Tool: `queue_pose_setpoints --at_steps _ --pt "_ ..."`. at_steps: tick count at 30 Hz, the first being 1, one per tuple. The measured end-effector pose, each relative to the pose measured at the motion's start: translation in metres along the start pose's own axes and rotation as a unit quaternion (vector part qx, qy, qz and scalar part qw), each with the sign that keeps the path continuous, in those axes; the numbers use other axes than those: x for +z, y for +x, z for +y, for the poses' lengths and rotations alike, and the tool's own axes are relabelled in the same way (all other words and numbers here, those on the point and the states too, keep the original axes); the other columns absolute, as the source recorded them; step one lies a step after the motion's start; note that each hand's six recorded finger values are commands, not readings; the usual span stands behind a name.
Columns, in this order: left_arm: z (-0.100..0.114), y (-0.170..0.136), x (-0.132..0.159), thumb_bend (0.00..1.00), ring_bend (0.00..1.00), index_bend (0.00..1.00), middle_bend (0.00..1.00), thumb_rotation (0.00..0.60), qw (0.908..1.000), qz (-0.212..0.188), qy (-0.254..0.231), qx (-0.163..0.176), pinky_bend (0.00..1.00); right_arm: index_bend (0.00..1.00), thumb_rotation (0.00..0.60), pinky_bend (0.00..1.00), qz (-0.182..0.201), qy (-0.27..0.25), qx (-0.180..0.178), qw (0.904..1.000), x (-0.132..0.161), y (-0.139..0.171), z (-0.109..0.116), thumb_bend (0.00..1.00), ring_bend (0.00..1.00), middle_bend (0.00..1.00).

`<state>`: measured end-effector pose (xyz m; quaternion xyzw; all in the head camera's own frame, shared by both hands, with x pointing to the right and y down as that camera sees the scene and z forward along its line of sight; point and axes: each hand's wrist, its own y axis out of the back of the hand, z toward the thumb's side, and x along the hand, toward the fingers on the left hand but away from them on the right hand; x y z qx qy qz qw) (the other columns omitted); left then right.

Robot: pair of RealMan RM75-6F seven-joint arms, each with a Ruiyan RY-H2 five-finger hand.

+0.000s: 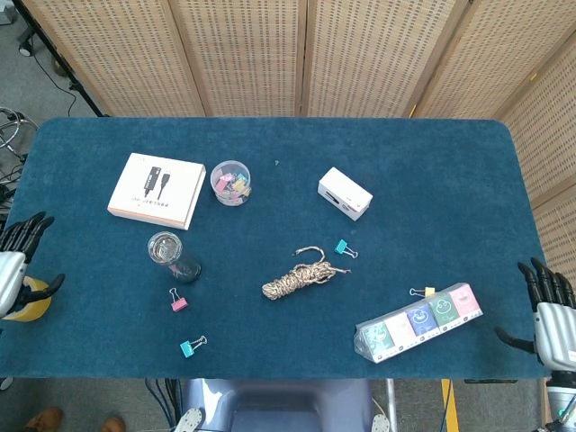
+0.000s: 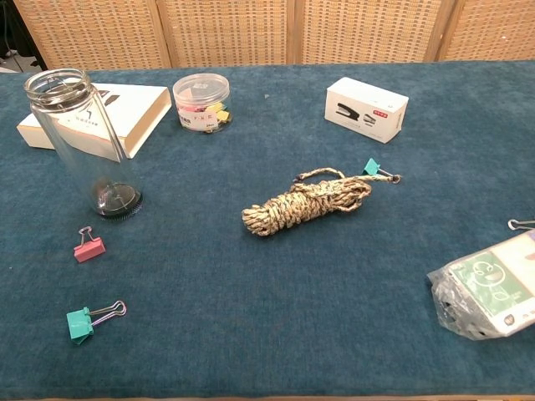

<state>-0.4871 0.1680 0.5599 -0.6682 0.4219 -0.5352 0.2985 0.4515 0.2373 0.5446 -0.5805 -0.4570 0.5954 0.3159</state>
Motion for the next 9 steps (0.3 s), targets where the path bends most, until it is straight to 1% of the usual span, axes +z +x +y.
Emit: queue_pose_setpoints --at_steps 3,9 --pt "-0.007 -0.017 -0.009 0.31 0.0 0.0 0.0 0.6 0.9999 0.014 0.0 0.002 0.0 0.0 0.6 0.0 0.004 -0.001 -0.001 1.0 0.001 0.001 0.001 0.0 0.0 0.0" --pt "-0.005 -0.031 -0.011 0.31 0.0 0.0 0.0 0.6 0.9993 0.018 0.016 0.027 0.0 0.0 0.6 0.0 0.007 -0.003 -0.003 1.0 0.003 0.004 0.003 0.0 0.0 0.0"
